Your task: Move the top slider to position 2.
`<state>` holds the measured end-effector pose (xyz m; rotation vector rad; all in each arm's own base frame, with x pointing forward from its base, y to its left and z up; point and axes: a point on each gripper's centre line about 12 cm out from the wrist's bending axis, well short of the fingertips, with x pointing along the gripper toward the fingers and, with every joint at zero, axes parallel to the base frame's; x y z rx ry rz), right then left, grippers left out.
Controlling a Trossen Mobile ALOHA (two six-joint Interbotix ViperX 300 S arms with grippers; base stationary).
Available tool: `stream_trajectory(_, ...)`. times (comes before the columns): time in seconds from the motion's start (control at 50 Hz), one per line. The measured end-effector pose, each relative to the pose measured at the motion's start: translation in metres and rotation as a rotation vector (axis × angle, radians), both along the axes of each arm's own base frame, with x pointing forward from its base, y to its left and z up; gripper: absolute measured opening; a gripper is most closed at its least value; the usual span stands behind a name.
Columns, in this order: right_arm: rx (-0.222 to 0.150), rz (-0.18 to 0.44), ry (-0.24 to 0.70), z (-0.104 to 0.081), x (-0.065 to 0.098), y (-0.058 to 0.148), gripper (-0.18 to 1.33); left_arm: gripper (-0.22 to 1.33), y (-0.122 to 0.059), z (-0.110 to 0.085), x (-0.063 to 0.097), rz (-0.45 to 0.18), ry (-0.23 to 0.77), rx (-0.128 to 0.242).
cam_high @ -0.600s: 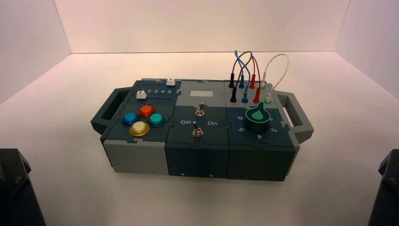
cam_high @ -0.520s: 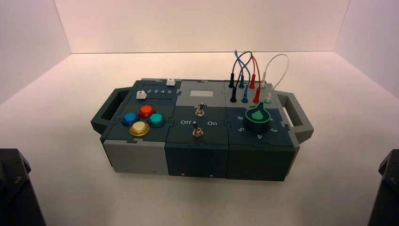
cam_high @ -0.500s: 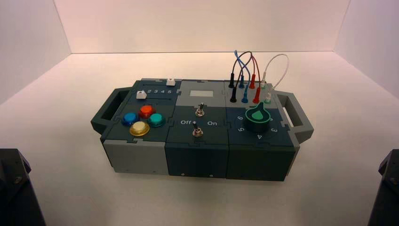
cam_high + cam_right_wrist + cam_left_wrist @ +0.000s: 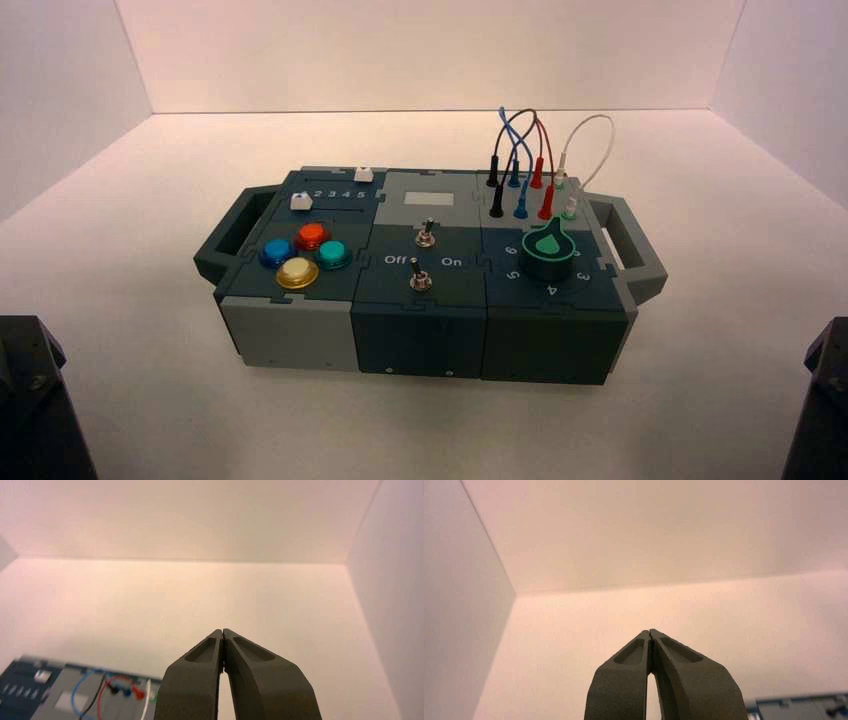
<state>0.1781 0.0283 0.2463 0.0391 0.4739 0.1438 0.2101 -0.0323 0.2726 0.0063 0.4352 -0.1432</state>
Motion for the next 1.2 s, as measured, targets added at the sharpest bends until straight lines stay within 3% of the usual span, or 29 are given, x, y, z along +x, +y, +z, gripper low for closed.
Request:
stream_trajectory(0.2,-0.014,0.102,0.111,-0.01,0.003,0.02,-0.14,-0.16,-0.008,-0.024,0.005,-0.028,0.227,0.027)
stream_trajectory(0.46,0.013,0.231,0.25,-0.02,0.009,0.054,-0.14,-0.16,-0.018,-0.051,0.005,-0.07,0.423,0.068)
stream_trajectory(0.8,0.018,0.333,0.396,-0.025,0.025,0.094,-0.14,-0.16,-0.037,-0.057,0.007,-0.147,0.555,0.117)
stream_trajectory(1.06,0.087,0.361,0.551,-0.037,0.047,0.134,-0.14,-0.16,-0.059,-0.08,0.007,-0.231,0.668,0.175)
stream_trajectory(1.2,0.084,0.379,0.616,-0.05,0.056,0.153,-0.14,-0.16,-0.065,-0.084,0.007,-0.254,0.706,0.198)
